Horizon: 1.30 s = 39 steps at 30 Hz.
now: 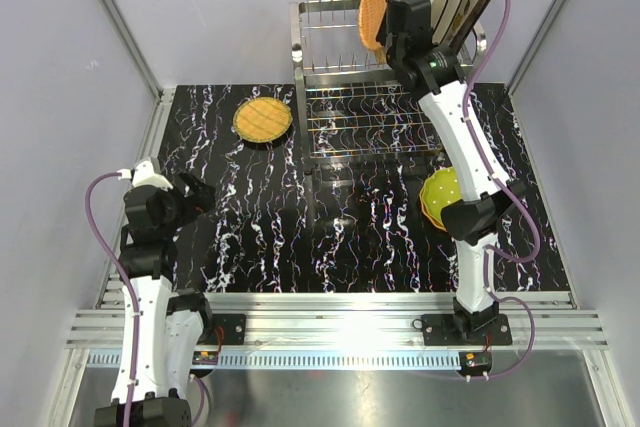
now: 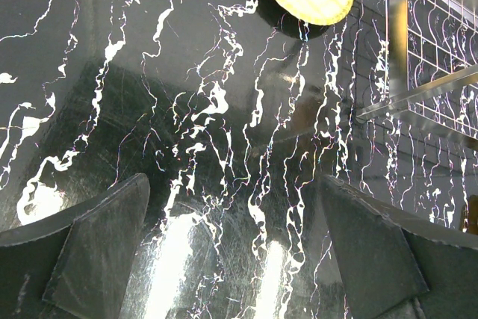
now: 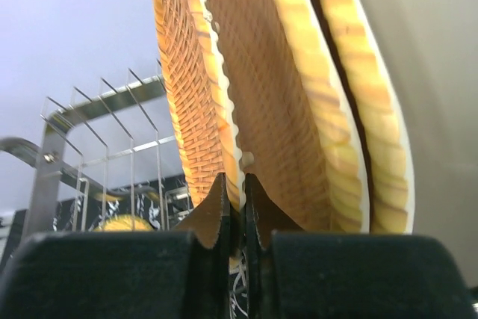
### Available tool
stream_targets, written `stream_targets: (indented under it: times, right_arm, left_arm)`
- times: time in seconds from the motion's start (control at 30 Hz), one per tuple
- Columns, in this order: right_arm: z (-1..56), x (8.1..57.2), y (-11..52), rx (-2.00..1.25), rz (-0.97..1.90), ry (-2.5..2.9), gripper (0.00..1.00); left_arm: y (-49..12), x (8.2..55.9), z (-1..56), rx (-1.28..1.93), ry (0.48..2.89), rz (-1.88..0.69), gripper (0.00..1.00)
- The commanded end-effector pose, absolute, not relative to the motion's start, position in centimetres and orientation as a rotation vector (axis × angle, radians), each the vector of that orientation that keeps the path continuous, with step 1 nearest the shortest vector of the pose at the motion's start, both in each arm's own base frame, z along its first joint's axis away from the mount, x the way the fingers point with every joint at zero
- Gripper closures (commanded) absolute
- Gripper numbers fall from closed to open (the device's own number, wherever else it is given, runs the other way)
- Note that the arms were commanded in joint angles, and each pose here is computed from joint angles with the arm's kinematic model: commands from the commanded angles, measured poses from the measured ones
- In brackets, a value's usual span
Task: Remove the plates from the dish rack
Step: Grab a plate with the right arm, then pass the plate from the right arm to the left
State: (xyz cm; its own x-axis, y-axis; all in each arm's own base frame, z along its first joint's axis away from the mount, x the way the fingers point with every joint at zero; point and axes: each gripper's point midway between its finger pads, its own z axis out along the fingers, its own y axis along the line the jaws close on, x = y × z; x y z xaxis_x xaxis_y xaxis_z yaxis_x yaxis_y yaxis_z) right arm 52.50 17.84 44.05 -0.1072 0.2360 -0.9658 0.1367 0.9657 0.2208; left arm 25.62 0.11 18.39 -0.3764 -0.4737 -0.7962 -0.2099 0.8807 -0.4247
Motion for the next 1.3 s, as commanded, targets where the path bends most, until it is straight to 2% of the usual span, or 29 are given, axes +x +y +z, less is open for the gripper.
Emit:
stream_targets:
  times: [0.0, 0.27, 0.37, 0.5, 0.8, 1.07, 1.27]
  right_arm:
    - [53.1, 51.4, 17.0, 0.36, 0.196, 1.405, 1.0]
    - [60.1, 48.7, 16.8, 0.314, 0.313, 1.216, 1.0]
    - [61.2, 46.9, 18.5, 0.2, 0.413, 1.224, 1.0]
    - [62.1, 42.4, 23.4, -0.132, 0.637, 1.165, 1.0]
    - [55.8, 33.5, 28.8, -0.63, 0.955, 1.288, 1.0]
    - [51.7, 30.5, 29.8, -0.731, 1.105, 1.363, 1.0]
    - [49.4, 28.8, 30.5, -0.796, 1.219, 1.39, 1.0]
  left_arm:
    - [-0.1, 26.4, 21.0, -0.472, 1.899, -0.335, 0.01]
    - [-1.2, 26.9, 23.6, -0.445, 1.861, -0.418, 0.01]
    - [-2.4, 27.2, 25.0, -0.409, 1.838, -0.497, 0.01]
    - [-4.3, 27.5, 27.5, -0.348, 1.788, -0.629, 0.01]
    - [-10.0, 26.2, 33.9, -0.05, 1.626, -0.97, 0.01]
    - [-13.4, 23.3, 39.0, 0.183, 1.407, -1.103, 0.01]
    - [-14.2, 22.3, 39.9, 0.227, 1.356, -1.133, 0.02]
